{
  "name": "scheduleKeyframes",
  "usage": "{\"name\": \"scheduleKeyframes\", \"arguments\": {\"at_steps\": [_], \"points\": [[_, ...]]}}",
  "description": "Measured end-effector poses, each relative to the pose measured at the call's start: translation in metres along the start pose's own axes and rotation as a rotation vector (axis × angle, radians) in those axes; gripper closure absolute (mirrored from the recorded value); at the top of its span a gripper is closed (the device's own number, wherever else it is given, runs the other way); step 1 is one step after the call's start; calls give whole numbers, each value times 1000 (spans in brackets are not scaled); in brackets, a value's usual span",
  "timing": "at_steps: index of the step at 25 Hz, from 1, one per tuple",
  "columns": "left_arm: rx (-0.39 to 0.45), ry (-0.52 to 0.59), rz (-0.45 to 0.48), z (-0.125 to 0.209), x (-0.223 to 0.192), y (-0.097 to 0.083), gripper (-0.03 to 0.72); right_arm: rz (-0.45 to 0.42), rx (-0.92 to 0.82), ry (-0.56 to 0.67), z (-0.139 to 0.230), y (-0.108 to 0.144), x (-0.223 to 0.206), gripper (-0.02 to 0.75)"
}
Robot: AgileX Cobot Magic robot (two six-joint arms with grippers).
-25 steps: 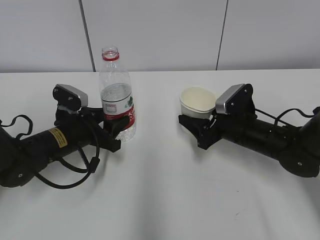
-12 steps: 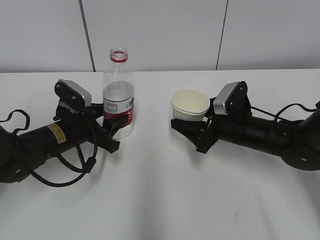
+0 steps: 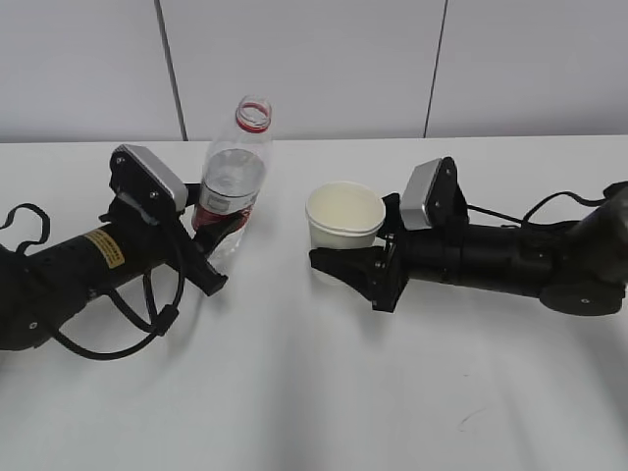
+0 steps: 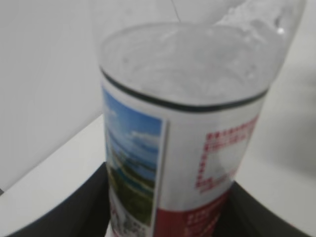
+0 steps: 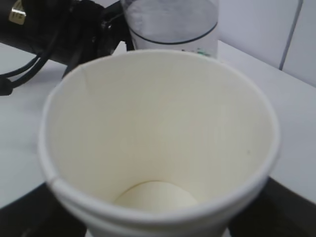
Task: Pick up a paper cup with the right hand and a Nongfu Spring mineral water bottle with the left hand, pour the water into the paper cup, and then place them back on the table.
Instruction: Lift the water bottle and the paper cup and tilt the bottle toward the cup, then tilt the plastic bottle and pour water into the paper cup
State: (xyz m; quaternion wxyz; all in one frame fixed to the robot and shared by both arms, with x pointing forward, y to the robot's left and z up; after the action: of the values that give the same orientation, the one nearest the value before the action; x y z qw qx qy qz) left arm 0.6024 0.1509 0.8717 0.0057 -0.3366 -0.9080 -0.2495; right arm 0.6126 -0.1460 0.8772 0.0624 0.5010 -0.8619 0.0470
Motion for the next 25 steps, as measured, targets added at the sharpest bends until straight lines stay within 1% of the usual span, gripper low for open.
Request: {"name": "scheduleKeyframes", "arguments": {"at_steps": [3,6,8,10,14,20,25], "points": [[-67,-11,-7,-4,0,2,333,-27,5,1,-1,8,-6,200],[-166,-9,-15,-4,1,3,333,-51,11,0,-2,15,-11,200],[-228,-6,-22,-4,1,4,333,-57,13,-2,-3,17,-13,200],[-273,-3,-26,-4,1,5,333,-56,15,-4,-4,16,-13,200],[-353,4,-51,-6,1,9,333,-56,15,-4,-4,16,-13,200],[-438,22,-119,-12,4,20,333,-61,17,-1,-3,17,-14,200],[-561,35,-133,-13,4,23,333,-59,17,3,-3,17,-14,200]]}}
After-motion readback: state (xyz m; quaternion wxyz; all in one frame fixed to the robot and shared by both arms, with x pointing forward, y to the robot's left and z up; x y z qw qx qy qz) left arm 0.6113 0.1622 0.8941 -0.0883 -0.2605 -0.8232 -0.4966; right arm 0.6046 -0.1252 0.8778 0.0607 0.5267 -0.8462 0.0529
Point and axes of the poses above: a point on each arm's last joint axis where the gripper is mounted, x pointing back along that axis away from the gripper, y along the wrist's bending axis when the last joint is at zero, z = x × y, the point moved 3 cm from there along -x, pointing out along that axis toward the gripper, and after that the axes turned 5 degrees about -x, right-handed, at the moved point
